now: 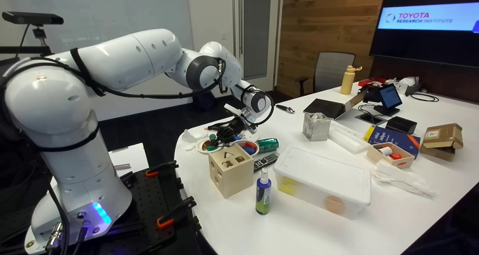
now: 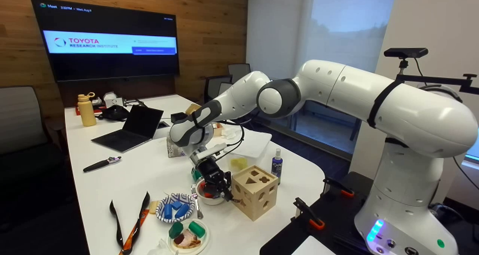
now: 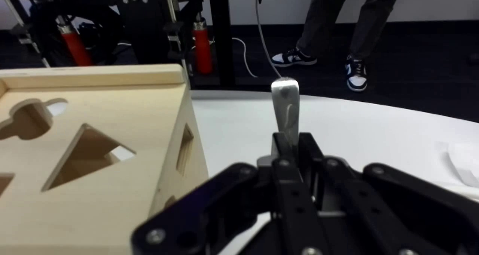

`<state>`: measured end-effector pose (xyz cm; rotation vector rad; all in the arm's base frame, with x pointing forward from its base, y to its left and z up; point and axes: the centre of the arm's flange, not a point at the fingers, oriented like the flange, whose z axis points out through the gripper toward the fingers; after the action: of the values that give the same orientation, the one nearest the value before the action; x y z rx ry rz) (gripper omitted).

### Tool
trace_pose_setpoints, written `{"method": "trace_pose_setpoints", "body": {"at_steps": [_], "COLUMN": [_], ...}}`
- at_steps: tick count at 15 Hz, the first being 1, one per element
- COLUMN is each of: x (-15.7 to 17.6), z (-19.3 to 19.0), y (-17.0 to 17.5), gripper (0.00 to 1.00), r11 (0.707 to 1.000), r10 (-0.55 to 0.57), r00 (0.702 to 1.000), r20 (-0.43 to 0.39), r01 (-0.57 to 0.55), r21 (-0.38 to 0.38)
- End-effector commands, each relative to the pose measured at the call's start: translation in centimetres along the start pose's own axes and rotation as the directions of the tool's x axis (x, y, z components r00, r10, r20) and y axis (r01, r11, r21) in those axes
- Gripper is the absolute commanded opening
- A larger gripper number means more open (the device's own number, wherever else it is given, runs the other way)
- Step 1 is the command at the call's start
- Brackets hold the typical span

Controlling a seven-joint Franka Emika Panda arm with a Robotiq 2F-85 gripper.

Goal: Use the spoon to stir the contents in the mug

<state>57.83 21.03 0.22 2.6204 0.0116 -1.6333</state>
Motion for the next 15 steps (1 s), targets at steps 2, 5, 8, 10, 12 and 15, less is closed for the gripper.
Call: {"method": "trace_pose_setpoints", "body": {"at_steps": [2, 5, 8, 10, 12, 15], "x": [2.3, 2.5, 2.3, 2.0, 1.8, 1.8], "z": [-0.8, -1.4, -2.6, -3.6, -4.3, -4.9], "y": [-1.5, -1.8, -2.2, -2.4, -2.1, -1.2], "gripper": [0.03, 0.03, 0.03, 0.03, 0.03, 0.03], "r11": [0.999, 0.999, 0.998, 0.999, 1.000, 0.999], "r10": [-0.038, -0.050, -0.053, -0.047, -0.022, 0.025], "r00": [0.999, 0.997, 0.990, 0.983, 0.978, 0.976], "r20": [-0.012, -0.064, -0.134, -0.179, -0.207, -0.218], "r01": [0.038, 0.051, 0.055, 0.050, 0.021, -0.032], "r21": [0.003, 0.008, 0.011, 0.009, -0.006, -0.028]}}
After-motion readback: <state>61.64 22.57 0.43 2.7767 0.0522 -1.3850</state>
